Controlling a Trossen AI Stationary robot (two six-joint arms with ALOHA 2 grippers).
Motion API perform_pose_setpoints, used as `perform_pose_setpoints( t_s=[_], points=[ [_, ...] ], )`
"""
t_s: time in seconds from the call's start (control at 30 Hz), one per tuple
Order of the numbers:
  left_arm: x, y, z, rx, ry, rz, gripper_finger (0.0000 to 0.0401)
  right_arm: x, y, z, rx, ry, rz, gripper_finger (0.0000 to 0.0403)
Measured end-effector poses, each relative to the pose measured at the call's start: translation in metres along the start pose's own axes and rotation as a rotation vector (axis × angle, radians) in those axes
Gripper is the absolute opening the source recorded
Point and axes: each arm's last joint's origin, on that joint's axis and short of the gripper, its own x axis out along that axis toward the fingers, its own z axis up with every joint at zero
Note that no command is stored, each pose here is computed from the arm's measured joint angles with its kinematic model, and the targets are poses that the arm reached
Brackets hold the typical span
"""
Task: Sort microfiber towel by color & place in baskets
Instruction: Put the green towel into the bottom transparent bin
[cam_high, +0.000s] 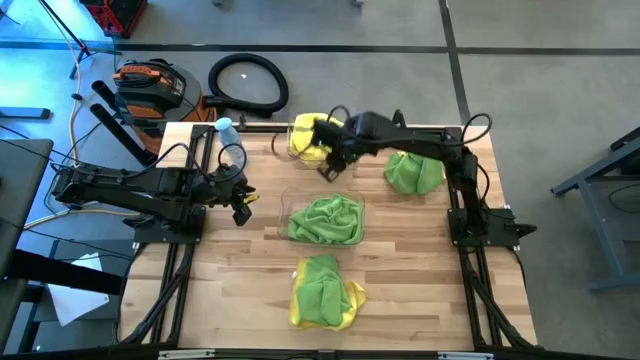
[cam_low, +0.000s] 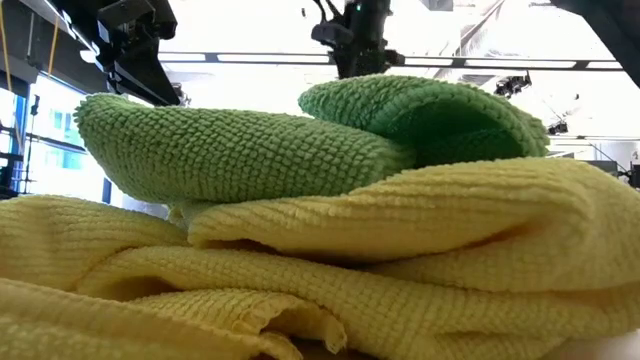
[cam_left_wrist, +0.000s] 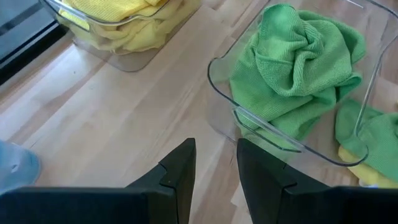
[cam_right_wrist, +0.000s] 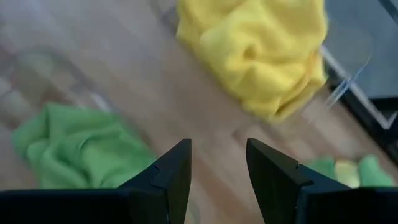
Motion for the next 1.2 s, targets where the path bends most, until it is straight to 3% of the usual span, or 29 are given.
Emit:
perform_pose_setpoints(
  t_s=[0.23, 0.57, 1.2],
  points=[
    [0.0, -0.001, 0.0, 0.001, 0.014, -0.028, 0.0106, -0.017, 0.052, -0.04, -0.02, -0.004, -0.033, 0.0149],
    [0.0, -0.001, -0.001, 0.004, 0.025, -0.051, 0.0106, -0.042, 0.097, -0.088, 0.047, -0.022, -0.037, 0.0149],
    [0.0, -0.002, -0.001, 0.02, 0.034, -0.074, 0.0106, -0.087, 0.178, -0.202, -0.026, -0.014, 0.141, 0.0149]
  ],
)
